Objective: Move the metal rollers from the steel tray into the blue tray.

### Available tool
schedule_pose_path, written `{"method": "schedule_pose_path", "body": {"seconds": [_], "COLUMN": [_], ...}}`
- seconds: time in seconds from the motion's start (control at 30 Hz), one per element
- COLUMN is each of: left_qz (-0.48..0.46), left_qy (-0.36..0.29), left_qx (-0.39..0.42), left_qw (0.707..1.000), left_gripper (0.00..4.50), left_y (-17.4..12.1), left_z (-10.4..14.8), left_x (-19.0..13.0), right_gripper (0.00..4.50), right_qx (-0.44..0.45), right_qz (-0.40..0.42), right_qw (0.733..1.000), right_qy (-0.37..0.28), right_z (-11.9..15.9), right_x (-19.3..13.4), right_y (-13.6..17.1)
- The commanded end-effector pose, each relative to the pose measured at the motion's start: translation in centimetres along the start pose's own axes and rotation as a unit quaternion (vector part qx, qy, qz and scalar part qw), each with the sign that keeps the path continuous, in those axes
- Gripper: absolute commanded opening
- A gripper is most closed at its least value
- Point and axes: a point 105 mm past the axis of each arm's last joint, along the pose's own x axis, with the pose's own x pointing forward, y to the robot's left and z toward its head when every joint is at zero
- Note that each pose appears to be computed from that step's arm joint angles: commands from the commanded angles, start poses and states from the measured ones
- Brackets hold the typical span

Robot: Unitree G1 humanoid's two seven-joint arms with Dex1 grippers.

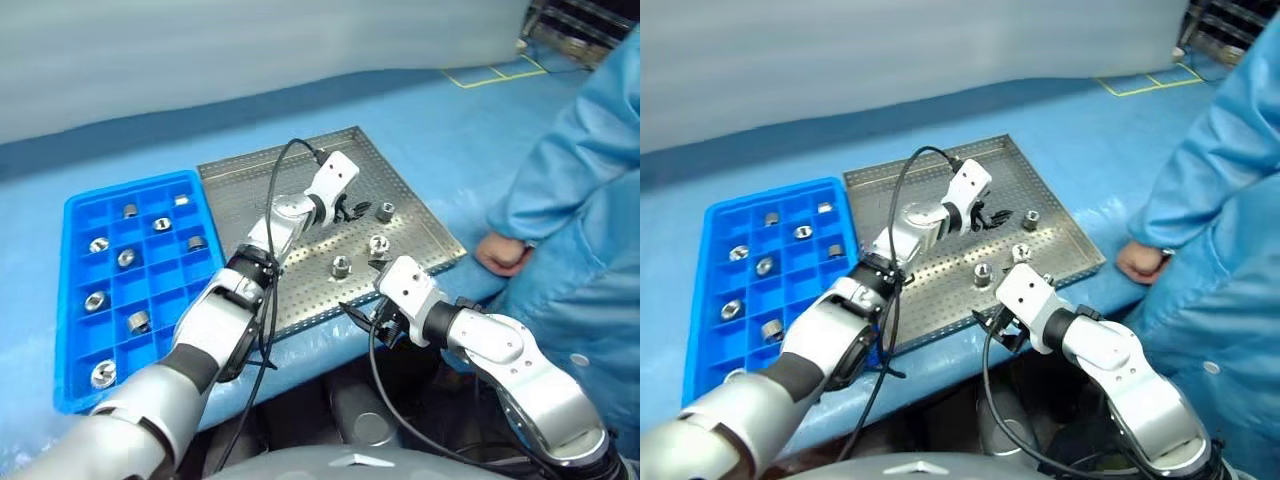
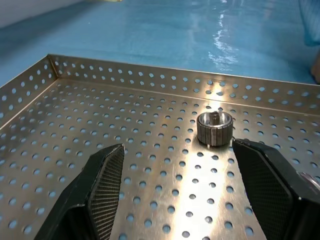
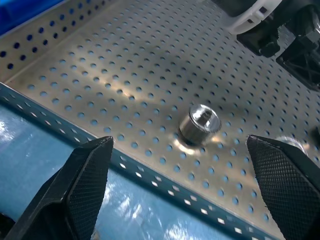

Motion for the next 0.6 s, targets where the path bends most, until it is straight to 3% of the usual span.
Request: {"method": "schedule_pose_path", "body": {"seconds": [0.03, 0.33, 0.6], "left_qz": [0.033, 0.068, 0.124], "left_qy": [0.003, 0.045, 0.062], "left_qx": [0.027, 0.052, 0.055], "left_qw": [0.999, 0.995, 0.989], "left_gripper": [3.74, 3.74, 3.74], "left_y": [0.3, 0.2, 2.1], "left_z": [0.6, -0.9, -1.9], "left_x": [0.6, 1.1, 0.4], "right_gripper": [4.5, 4.5, 4.5], "right_qx": [0.01, 0.043, 0.068], "right_qz": [-0.02, -0.045, -0.056], "right_qw": [1.0, 0.998, 0.996], "right_qy": [-0.018, -0.008, 0.003], "right_z": [0.7, -0.1, -1.0], "right_x": [-0.6, -0.9, -0.9], "right_y": [0.0, 1.0, 1.1]}}
